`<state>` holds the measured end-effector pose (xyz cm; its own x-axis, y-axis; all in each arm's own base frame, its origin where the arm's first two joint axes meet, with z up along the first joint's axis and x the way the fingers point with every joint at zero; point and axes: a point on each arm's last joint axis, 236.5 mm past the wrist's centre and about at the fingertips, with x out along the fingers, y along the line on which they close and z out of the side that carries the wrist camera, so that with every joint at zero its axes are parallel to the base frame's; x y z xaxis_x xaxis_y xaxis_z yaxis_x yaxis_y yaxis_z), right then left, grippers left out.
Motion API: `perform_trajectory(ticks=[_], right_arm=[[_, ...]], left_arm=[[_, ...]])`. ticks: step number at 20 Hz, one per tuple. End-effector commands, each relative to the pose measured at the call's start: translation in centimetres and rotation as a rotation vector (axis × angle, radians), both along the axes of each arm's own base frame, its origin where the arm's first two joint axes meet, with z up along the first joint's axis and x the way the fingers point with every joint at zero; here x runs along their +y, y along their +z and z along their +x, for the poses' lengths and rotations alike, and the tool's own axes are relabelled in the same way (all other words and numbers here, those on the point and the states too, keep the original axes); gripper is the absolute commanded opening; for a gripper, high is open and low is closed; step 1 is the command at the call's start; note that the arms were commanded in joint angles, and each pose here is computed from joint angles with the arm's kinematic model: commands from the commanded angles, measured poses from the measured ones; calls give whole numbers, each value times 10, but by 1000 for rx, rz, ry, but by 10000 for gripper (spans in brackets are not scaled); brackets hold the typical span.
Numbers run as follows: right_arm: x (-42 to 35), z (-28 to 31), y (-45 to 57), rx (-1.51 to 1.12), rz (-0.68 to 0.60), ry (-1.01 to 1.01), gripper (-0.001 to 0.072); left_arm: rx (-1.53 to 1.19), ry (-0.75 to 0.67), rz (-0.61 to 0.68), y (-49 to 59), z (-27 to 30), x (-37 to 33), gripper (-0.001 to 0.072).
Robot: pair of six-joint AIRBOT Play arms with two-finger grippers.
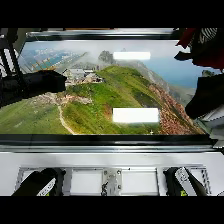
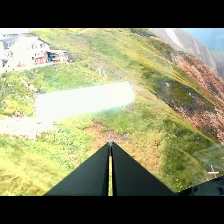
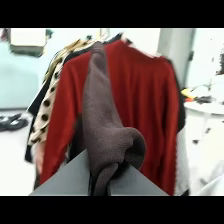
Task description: Fold the clothes and pants, and hang the long-sleeved shirts on hangers.
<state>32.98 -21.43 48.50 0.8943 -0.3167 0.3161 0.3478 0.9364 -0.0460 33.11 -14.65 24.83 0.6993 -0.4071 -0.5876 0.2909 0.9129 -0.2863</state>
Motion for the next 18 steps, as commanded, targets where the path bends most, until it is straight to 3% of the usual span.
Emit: perform_trajectory(ticks=[1,11,18], right_arm=[[-8,-8,10,-27,-10,-51,13],[-12,-10,12,-36,-9,-67,13],[-17,-7,-4,74,-94,-120,16]], left_arm=[[-3,0,-1,0,1,0,13],[-3,0,-1,0,1,0,13],[-2,0,-2,0,1,-1,13]])
